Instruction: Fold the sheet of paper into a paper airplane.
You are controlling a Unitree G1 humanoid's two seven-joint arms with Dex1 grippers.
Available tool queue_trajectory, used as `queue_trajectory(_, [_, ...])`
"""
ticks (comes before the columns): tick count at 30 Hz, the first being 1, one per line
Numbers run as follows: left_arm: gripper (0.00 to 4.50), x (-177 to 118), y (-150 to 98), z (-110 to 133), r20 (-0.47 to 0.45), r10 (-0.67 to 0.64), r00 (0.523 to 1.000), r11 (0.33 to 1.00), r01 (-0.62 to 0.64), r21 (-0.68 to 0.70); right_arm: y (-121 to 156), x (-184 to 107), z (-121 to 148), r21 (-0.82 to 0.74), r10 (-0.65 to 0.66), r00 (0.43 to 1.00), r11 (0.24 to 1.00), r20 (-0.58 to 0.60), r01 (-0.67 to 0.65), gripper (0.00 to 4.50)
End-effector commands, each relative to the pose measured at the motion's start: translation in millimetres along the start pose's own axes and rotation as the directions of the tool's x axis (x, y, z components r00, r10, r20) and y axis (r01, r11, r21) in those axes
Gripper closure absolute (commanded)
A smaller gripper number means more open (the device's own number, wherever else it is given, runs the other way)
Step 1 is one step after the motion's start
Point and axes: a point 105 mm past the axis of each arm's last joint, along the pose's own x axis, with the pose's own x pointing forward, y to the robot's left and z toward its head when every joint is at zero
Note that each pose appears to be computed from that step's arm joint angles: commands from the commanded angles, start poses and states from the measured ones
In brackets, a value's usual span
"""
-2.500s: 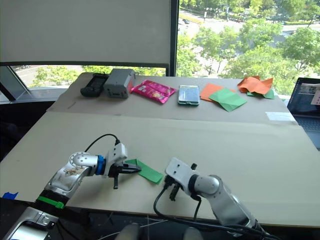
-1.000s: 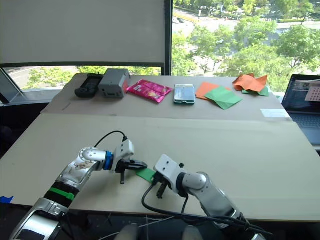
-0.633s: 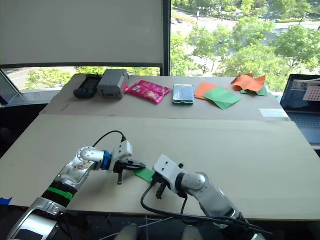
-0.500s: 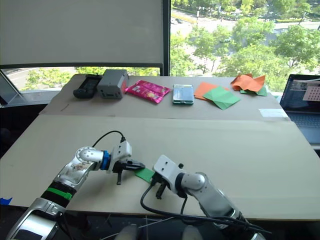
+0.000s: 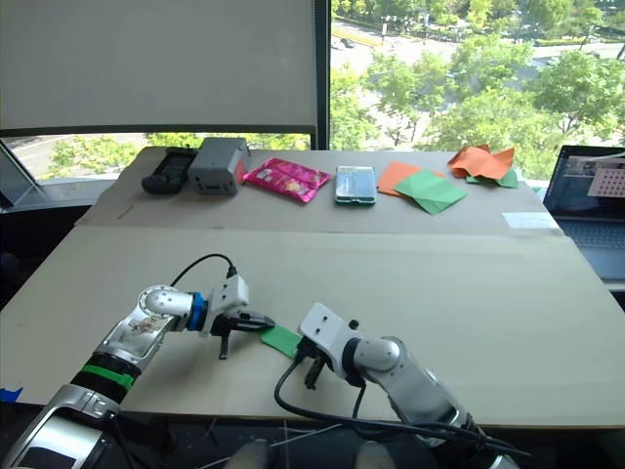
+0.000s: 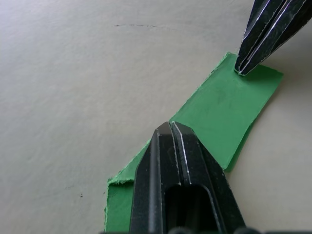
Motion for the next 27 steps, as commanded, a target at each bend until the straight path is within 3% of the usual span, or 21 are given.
queue_trajectory(1, [4.50, -12, -5, -52, -0.182, 0.016, 0.983, 0.993, -0.037, -0.114, 1, 0, -36, 0.061, 0.009, 0.989, 0.998, -0.151, 0.000, 4.48])
queue_trajectory(17, [4.50, -26, 1, -70, -0.224, 0.061, 0.973, 0.985, -0.095, -0.142, 2, -2, -36, 0.052, 0.014, 0.988, 0.999, -0.154, -0.006, 4.48])
queue_trajectory(27, [4.50, -36, 12, -66, -0.215, 0.112, 0.970, 0.982, -0.142, -0.128, 1, -1, -35, 0.046, 0.014, 0.989, 0.999, -0.149, -0.007, 4.48])
